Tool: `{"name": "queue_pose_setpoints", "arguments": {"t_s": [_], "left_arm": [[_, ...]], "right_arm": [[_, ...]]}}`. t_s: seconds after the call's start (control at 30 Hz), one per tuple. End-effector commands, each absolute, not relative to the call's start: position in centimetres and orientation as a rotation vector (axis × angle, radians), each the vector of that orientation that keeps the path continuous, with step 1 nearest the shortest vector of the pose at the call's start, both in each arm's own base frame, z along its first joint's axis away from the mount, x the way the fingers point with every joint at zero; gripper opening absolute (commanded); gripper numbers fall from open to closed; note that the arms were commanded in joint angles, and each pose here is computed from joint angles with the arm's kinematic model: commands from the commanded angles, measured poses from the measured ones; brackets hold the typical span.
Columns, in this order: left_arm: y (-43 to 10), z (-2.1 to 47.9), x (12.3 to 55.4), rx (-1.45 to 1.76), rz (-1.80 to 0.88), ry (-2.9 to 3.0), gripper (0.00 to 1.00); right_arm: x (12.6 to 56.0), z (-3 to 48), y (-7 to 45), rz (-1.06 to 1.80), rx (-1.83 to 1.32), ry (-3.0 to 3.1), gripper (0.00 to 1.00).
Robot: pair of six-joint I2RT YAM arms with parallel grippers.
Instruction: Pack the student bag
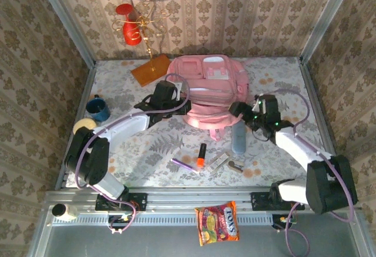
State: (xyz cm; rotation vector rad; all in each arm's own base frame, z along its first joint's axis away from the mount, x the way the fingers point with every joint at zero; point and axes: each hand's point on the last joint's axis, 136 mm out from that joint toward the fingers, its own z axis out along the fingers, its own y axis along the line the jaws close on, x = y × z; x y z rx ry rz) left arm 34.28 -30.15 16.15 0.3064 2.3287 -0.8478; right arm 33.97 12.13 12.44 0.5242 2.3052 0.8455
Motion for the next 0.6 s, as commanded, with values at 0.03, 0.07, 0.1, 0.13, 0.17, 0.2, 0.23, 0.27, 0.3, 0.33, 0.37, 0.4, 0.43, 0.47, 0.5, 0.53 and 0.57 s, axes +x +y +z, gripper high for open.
{"name": "queue_pose_setpoints", "arguments": {"t_s": [0.03,0.07,0.1,0.13,0.17,0.2,0.23,0.27,0.3,0.33,0.37,0.4,0.43,0.47,0.5,0.53,0.57], "left_arm": [[-31.8,19.8,35.4,0.299,-0.919,2.217,0.00],[-32.2,20.1,35.2,0.308,-0.929,2.212,0.00],[-32.5,20.3,35.1,0.317,-0.934,2.209,0.00],[-32.8,20.5,34.8,0.328,-0.940,2.208,0.00],[-33.1,20.8,34.6,0.339,-0.944,2.202,0.00],[-33.4,20.9,34.4,0.351,-0.946,2.199,0.00],[-33.7,21.2,34.2,0.365,-0.947,2.197,0.00],[-33.8,21.2,34.0,0.377,-0.944,2.197,0.00],[-33.8,21.2,33.8,0.381,-0.942,2.199,0.00],[-33.8,21.2,33.6,0.386,-0.939,2.200,0.00],[-33.7,21.1,33.6,0.386,-0.932,2.203,0.00],[-33.4,20.9,33.6,0.386,-0.916,2.204,0.00],[-33.0,20.8,33.6,0.390,-0.892,2.208,0.00],[-32.5,20.6,33.6,0.393,-0.864,2.213,0.00],[-31.9,20.6,33.8,0.397,-0.838,2.213,0.00],[-31.1,20.3,34.0,0.401,-0.805,2.218,0.00],[-30.2,19.9,34.2,0.404,-0.775,2.224,0.00]], "right_arm": [[33.8,10.8,12.7,0.729,0.579,2.328,0.92],[33.9,10.4,13.3,0.722,0.583,2.332,0.93],[34.1,10.1,13.6,0.715,0.588,2.331,0.92],[34.3,9.6,13.8,0.698,0.599,2.331,0.92],[34.5,9.3,13.8,0.680,0.609,2.328,0.90],[34.8,9.0,13.8,0.664,0.617,2.322,0.89],[35.1,9.0,13.6,0.642,0.623,2.308,0.85],[35.5,8.4,13.4,0.609,0.629,2.314,0.80],[35.9,8.3,13.3,0.592,0.629,2.311,0.74],[36.2,8.4,13.2,0.581,0.621,2.306,0.67],[36.5,8.6,13.1,0.568,0.613,2.297,0.54],[36.7,8.8,12.9,0.554,0.609,2.289,0.42],[36.9,9.2,12.4,0.544,0.611,2.274,0.32],[37.0,9.4,11.6,0.528,0.623,2.258,0.25],[37.1,9.8,10.8,0.518,0.633,2.244,0.20],[37.1,10.6,9.8,0.520,0.649,2.214,0.15],[37.1,11.3,8.8,0.530,0.665,2.189,0.10]]}}
